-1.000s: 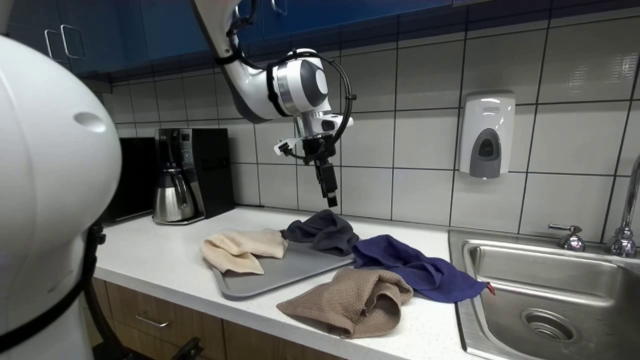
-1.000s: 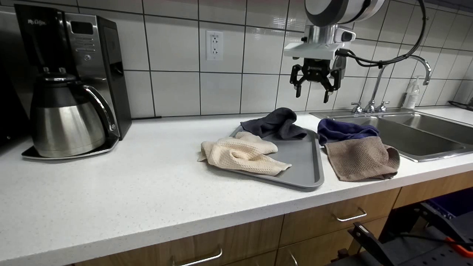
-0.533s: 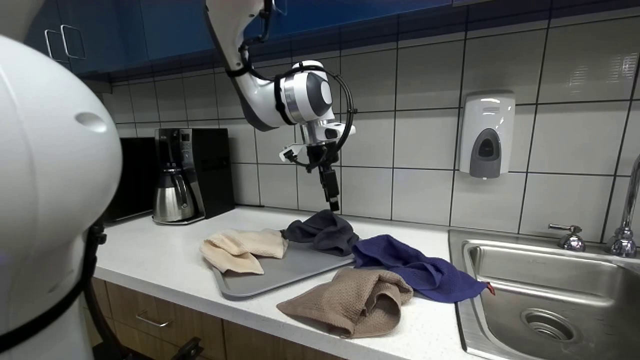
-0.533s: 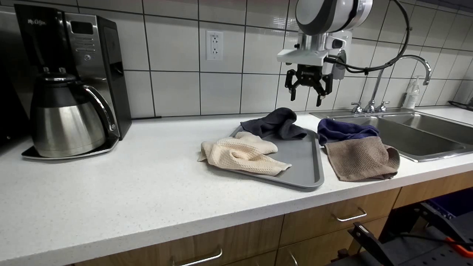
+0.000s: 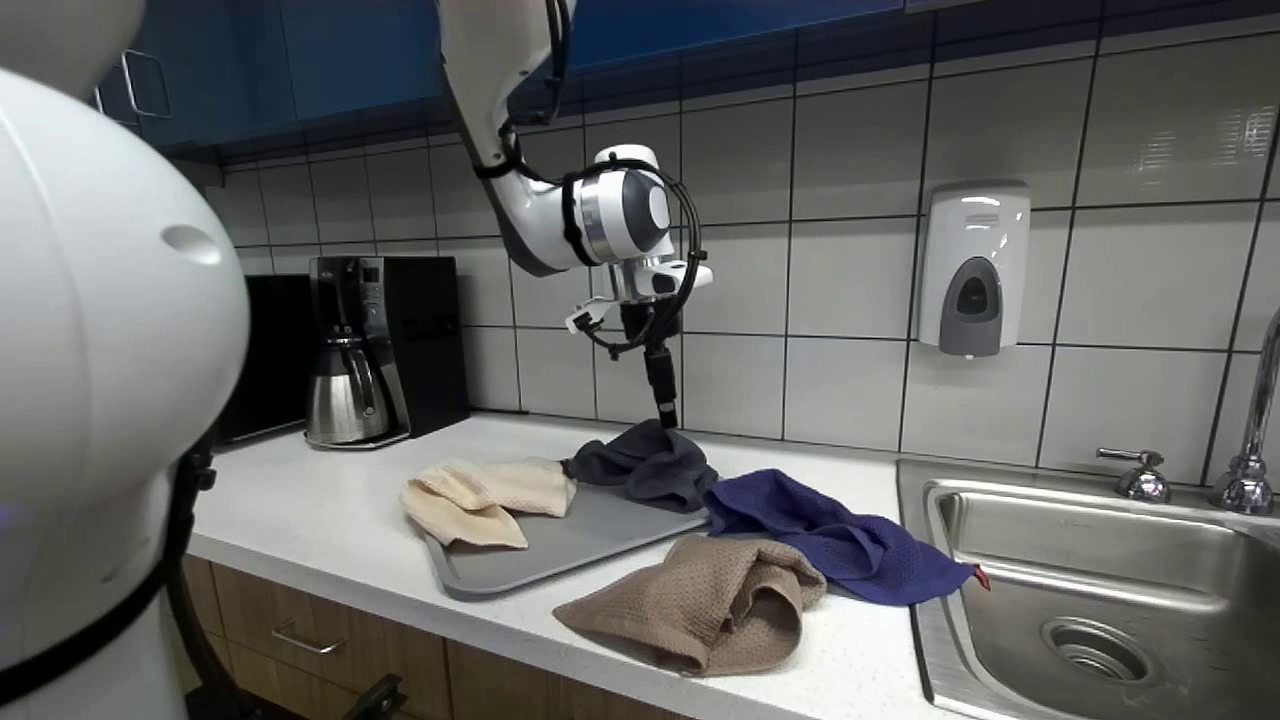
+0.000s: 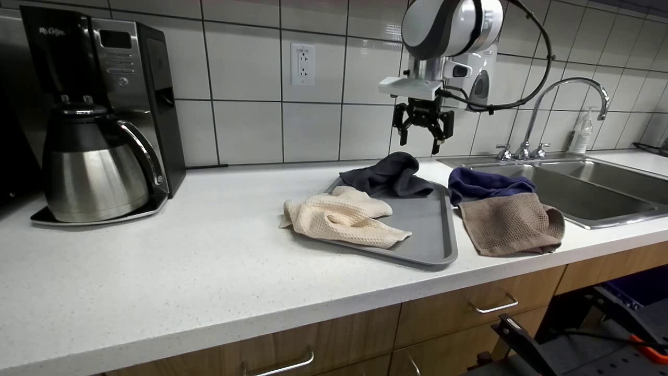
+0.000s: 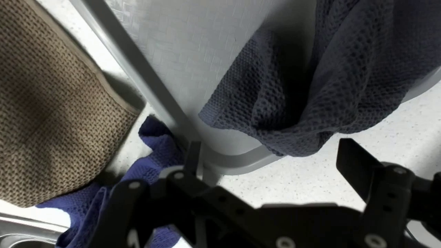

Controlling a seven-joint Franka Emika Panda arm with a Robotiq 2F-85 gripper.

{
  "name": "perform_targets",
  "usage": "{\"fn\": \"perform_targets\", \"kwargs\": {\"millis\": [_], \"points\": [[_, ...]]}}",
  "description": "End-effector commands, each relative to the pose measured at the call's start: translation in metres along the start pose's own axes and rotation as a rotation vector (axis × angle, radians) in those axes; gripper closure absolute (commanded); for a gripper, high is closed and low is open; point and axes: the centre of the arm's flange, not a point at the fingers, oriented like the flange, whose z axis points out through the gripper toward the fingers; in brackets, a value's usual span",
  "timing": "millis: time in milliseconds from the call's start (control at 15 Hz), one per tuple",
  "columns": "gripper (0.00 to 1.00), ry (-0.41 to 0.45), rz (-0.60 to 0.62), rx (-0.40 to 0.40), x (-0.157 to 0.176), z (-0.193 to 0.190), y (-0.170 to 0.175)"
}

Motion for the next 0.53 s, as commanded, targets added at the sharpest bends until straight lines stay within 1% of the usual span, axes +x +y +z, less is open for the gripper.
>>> {"fn": "perform_targets", "kwargs": {"millis": [0, 467], "points": [[0.00, -0.010, 0.050, -0.017, -0.002, 0.009, -0.022], [0.00, -0.017, 0.076, -0.046, -0.006, 0.036, -0.037]]}}
